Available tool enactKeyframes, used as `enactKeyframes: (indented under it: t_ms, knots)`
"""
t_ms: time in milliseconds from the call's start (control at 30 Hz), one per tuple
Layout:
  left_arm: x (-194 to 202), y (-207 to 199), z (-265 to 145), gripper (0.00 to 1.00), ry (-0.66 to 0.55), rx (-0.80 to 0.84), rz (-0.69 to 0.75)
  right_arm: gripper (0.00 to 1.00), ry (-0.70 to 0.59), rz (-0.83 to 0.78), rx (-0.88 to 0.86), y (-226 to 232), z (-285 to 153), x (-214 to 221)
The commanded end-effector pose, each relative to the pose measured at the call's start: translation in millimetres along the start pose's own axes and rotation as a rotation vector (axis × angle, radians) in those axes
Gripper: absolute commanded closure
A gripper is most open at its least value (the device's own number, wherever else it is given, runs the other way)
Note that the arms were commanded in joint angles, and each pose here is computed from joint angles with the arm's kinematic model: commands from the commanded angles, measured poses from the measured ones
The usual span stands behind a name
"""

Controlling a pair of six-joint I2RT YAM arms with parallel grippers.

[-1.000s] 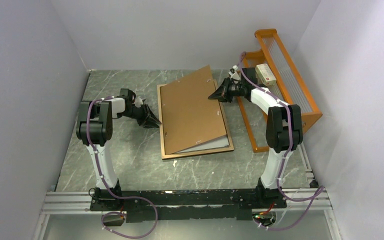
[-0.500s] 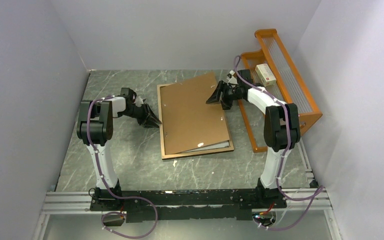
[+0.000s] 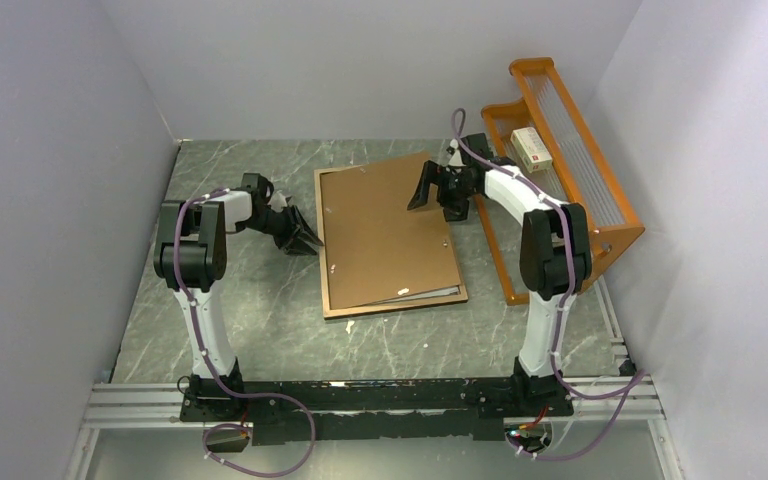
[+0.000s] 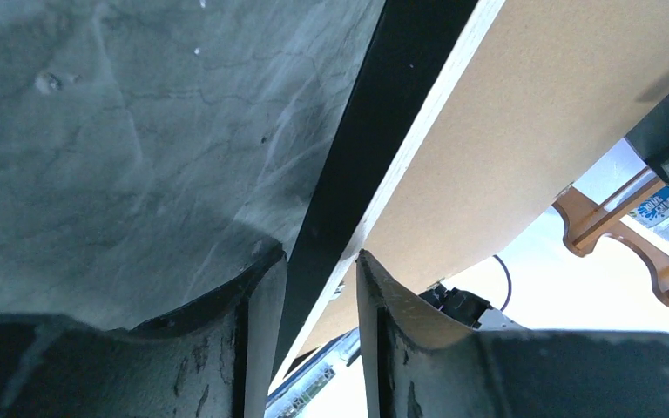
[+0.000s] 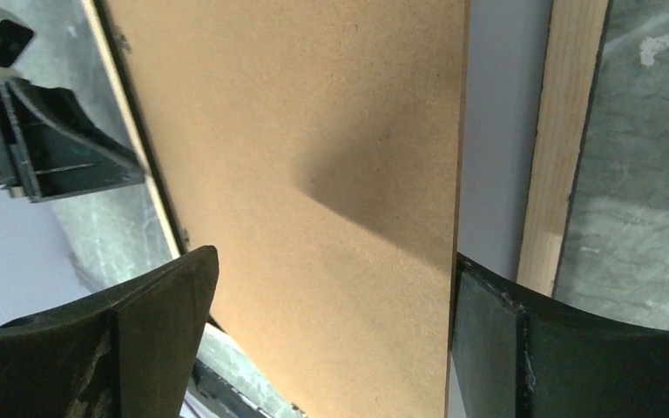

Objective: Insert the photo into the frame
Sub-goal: Place the photo frame item in the photo frame.

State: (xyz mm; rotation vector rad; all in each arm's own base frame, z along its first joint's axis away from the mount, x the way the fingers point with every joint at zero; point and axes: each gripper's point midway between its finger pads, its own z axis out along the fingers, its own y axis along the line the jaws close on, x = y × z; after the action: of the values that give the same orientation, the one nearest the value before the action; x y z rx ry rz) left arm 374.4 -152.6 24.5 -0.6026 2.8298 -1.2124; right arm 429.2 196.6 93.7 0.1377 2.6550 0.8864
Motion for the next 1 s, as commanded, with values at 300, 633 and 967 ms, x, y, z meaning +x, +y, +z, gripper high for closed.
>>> enactKeyframes:
  t_ms: [300,633,967]
  knots:
    - [-7,18,1,0.52,-0.036,-0.104,0.03,0.01,-0.02,-0.111,0.29,-21,2,-4]
    - [-9,21,-1,0.44,-0.049,-0.132,0.029,0.01,-0.043,-0.183,0.534,-51,-12,-11]
    - [-7,25,0,0.38,-0.041,-0.144,0.029,0.01,-0.018,-0.16,0.489,-56,-4,12]
